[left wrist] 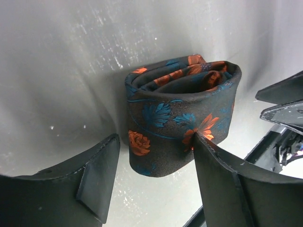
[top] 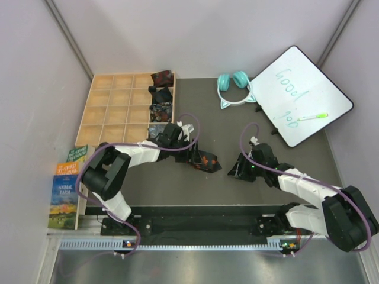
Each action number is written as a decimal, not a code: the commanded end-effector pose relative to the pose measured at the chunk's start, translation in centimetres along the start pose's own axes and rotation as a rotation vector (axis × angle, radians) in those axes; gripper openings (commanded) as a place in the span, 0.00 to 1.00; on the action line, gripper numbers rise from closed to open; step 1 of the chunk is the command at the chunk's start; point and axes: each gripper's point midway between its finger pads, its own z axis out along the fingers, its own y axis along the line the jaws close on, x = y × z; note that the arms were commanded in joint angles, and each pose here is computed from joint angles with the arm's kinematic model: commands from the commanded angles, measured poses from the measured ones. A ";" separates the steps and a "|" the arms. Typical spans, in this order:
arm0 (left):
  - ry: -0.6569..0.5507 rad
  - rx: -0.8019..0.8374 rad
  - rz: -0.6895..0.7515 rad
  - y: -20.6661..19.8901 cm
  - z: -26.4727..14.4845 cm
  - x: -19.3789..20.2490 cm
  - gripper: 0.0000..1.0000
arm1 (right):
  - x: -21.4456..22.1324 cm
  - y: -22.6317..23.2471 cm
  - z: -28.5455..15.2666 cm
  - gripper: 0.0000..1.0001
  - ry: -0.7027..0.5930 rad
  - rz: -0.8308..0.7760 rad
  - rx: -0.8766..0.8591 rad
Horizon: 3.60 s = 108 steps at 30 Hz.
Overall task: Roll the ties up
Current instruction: Roll the tie at the center of the board, then pick up the tie at the center of the board, then place the tie in the storage box.
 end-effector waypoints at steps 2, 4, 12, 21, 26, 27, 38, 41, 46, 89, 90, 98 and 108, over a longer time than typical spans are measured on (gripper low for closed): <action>-0.024 0.034 -0.047 0.4 1.3 0.7 0.65 | -1.1 0.8 0.0 0.47 -0.039 -0.029 -0.040; -0.028 0.041 -0.056 0.5 1.8 0.7 0.64 | -1.0 0.7 0.1 0.47 -0.035 -0.031 -0.039; -0.034 0.040 -0.097 0.8 3.2 1.1 0.51 | -1.1 0.7 0.1 0.47 -0.035 -0.033 -0.039; -0.019 0.020 -0.140 1.1 5.1 2.3 0.03 | -1.1 0.7 0.2 0.48 -0.033 -0.035 -0.039; -0.055 0.032 -0.128 -0.2 4.1 1.0 0.00 | -1.1 0.7 0.2 0.48 -0.033 -0.035 -0.039; -0.078 0.032 -0.116 -0.8 3.4 0.2 0.00 | -1.0 0.7 0.2 0.48 -0.031 -0.033 -0.039; -0.192 -0.173 -0.077 -1.1 -3.7 -5.3 0.00 | -1.0 0.7 0.1 0.48 -0.034 -0.037 -0.040; -0.227 -0.184 -0.080 -1.1 -6.4 -7.1 0.00 | -1.0 0.7 0.1 0.48 -0.035 -0.037 -0.040; -0.292 -0.230 -0.111 1.1 -10.9 -9.4 0.00 | -1.1 0.8 0.1 0.48 -0.036 -0.038 -0.043; -0.648 -0.418 -0.545 17.4 -23.1 -16.5 0.00 | -1.0 0.8 0.1 0.48 -0.036 -0.044 -0.050; -0.646 -0.428 -0.551 17.7 -23.1 -16.2 0.00 | -1.0 0.7 0.1 0.48 -0.035 -0.043 -0.047; -0.642 -0.511 -0.591 19.1 -23.0 -14.3 0.00 | -1.0 0.8 0.1 0.48 -0.036 -0.044 -0.048; -0.576 -0.491 -0.676 21.7 -18.9 -12.2 0.00 | -1.0 0.8 0.1 0.48 -0.034 -0.043 -0.048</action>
